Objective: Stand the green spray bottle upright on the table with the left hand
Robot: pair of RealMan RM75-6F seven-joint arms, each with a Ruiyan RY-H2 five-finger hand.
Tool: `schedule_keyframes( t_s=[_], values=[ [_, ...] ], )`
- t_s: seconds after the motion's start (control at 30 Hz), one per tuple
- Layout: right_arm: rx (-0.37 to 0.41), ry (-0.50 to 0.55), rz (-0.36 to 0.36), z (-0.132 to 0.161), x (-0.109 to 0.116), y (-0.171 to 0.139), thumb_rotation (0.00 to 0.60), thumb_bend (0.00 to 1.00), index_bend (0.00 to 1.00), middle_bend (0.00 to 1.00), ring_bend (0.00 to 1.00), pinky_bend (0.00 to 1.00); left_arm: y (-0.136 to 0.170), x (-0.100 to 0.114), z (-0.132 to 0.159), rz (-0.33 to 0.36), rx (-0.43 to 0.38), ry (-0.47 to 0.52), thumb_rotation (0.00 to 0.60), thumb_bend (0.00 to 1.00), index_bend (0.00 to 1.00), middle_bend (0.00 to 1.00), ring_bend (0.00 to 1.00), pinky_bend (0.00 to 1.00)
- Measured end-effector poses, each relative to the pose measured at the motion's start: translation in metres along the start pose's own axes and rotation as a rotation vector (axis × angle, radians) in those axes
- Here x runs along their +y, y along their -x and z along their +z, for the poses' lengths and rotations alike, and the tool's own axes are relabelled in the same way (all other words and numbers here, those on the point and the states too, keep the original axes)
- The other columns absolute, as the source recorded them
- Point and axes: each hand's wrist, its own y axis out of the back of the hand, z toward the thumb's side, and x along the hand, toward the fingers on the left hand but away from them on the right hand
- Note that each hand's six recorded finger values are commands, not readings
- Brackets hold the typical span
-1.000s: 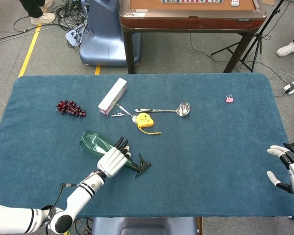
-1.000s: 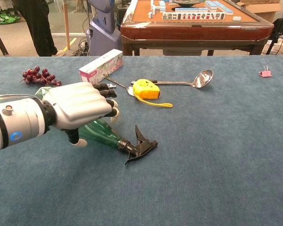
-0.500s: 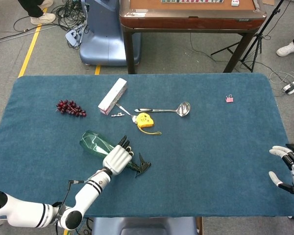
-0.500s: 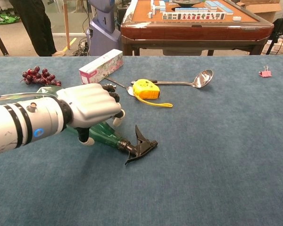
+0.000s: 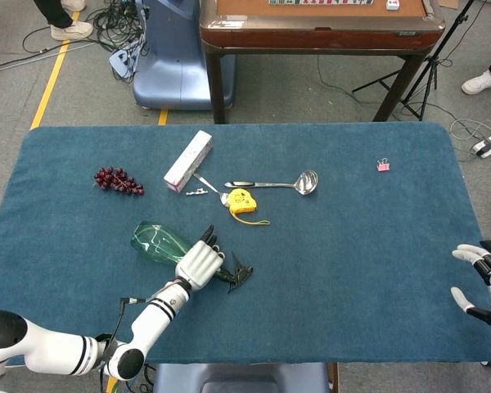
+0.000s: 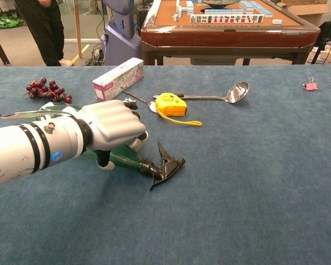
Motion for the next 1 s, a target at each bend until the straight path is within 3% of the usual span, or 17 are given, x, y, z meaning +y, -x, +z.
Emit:
schedule_keyframes(
  t_s=[0.27, 0.47, 0.77, 1.0],
  values=[
    [0.005, -0.001, -0.003, 0.002, 0.001, 0.0, 0.6, 0.26, 0.31, 0.28, 0.14, 0.12, 0.003, 0.006, -0.011, 0.036, 0.009, 0.066, 0.6, 0.28, 0.5, 0.44, 0.22, 0.0],
    [0.013, 0.0, -0.001, 0.004, 0.0, 0.001, 0.6, 0.26, 0.31, 0.28, 0.14, 0.12, 0.01, 0.012, -0.033, 0.071, 0.02, 0.221, 0.6, 0.28, 0.5, 0.45, 0.22, 0.0],
    [0.02, -0.001, 0.002, 0.008, -0.001, 0.003, 0.6, 0.26, 0.31, 0.28, 0.14, 0.12, 0.02, 0.024, -0.082, 0.142, 0.045, 0.655, 0.6, 0.28, 0.5, 0.46, 0.22, 0.0],
    [0.022, -0.003, 0.005, 0.01, -0.002, 0.004, 0.6, 0.26, 0.31, 0.28, 0.14, 0.12, 0.03, 0.027, -0.117, 0.252, 0.031, 1.006, 0.6, 0.28, 0.5, 0.46, 0.22, 0.0]
  ],
)
